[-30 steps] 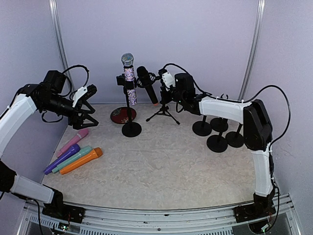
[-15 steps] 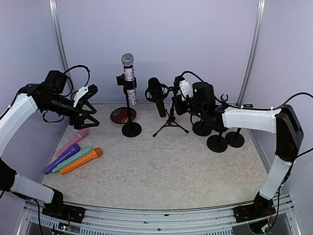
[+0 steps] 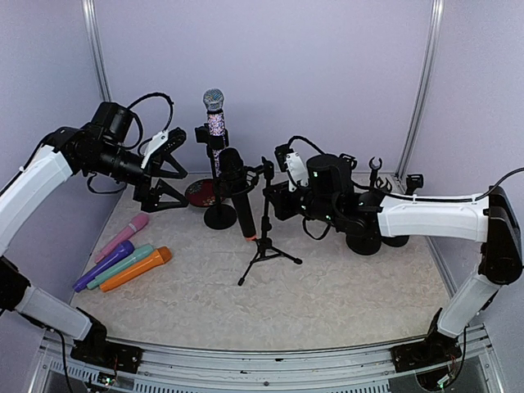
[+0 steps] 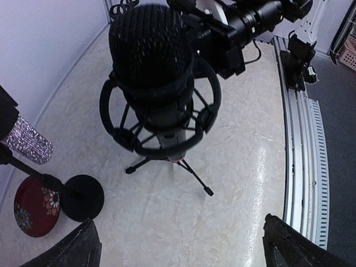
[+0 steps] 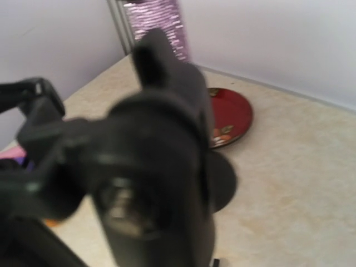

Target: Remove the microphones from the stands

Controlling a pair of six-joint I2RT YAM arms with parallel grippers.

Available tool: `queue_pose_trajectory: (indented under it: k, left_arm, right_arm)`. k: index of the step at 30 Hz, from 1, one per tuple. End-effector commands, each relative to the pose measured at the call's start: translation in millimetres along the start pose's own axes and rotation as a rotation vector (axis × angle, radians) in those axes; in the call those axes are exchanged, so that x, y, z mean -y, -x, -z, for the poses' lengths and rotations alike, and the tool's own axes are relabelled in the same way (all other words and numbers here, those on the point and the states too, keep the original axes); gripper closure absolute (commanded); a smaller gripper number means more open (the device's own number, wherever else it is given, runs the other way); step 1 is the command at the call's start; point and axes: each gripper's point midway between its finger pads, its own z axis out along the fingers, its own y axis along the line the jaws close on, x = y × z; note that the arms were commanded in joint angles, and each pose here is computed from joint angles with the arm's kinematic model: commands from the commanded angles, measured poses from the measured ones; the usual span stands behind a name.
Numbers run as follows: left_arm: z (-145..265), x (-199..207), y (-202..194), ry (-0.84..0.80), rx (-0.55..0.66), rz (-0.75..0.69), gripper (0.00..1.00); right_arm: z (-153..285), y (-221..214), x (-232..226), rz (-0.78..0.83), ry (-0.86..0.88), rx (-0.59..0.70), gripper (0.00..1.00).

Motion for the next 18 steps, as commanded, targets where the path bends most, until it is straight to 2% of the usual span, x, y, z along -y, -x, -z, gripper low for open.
queue_pose_trajectory:
  k: [1, 7, 18]
  left_arm:
    - [1, 0, 38, -0.008, 0.092, -0.035, 0.01]
    - [-7, 0, 64, -0.032, 0.130, -0.036, 0.01]
    - [-36, -3, 61, -0.036, 0.092, -0.058, 0.08]
  right_arm:
    - [8, 14, -27, -0.093, 0.054, 0.074, 1.00]
    - [-6, 0, -45, -0.040, 0.050, 0.055, 1.00]
    - [-18, -19, -59, 0.017, 0.040, 0.020, 1.00]
